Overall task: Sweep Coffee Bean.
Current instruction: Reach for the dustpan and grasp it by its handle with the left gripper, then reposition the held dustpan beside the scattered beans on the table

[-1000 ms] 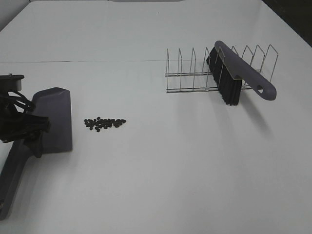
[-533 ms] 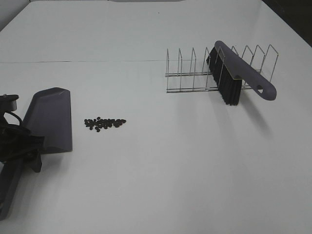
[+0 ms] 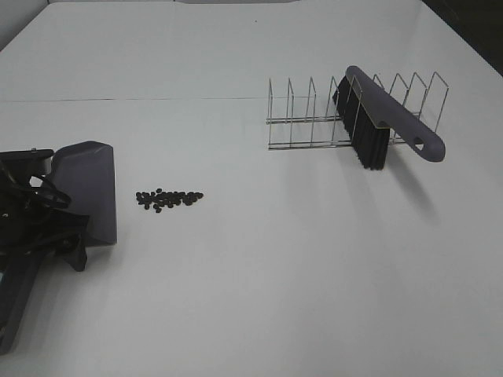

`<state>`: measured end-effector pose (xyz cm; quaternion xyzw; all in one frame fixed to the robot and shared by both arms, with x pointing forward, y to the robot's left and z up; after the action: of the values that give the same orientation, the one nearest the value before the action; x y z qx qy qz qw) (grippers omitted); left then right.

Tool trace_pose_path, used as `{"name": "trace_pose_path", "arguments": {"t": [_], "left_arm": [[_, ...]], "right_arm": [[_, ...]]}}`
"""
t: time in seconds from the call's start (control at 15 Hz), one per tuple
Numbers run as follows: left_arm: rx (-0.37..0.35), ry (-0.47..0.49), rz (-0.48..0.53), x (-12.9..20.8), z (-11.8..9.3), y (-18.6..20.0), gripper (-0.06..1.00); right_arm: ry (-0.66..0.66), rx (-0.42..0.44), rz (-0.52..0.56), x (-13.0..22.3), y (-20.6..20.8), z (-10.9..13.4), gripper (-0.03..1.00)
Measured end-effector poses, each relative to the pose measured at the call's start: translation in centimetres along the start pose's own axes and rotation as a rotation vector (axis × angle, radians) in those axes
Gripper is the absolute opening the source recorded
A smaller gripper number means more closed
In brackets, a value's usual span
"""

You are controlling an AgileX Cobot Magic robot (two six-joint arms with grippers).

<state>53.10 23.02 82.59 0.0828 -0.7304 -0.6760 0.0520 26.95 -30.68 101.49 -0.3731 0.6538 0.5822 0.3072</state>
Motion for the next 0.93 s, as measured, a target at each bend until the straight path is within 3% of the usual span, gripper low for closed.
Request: {"name": "trace_pose_path", "arguments": {"t": [0.2, 0.4, 0.47, 0.93], "left_arm": [[-0.006, -0.005, 0.001, -0.15, 0.02, -0.16, 0.77], [-0.009, 0.022, -0.014, -0.43, 0.23, -0.21, 0.49], [-0.006, 0.035, -0.017, -0.47, 0.18, -0.21, 0.34], [-0.036, -0.011, -0.045, -0.71, 0.51, 0.55, 0.35]], "right_arm": [[0.000, 0.000, 0.000, 0.00, 0.00, 0.00, 0.77], [0.000, 0.000, 0.000, 0.00, 0.00, 0.00, 0.77], [0.000, 0.000, 0.000, 0.00, 0.00, 0.00, 0.77], [0.000, 0.000, 0.000, 0.00, 0.00, 0.00, 0.77]]}}
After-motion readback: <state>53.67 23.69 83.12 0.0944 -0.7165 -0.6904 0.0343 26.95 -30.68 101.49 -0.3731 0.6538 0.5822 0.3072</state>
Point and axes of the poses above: a point on each arm's last joint axis where the gripper is mounted, y pointing back along that axis away from the gripper, z along the wrist's bending axis when the last joint is at zero, x = y × z, the point moved 4 cm from there along -y, pointing out along that axis toward the gripper, and after that the axes turned 8 degrees about y, right-handed, at the moved point
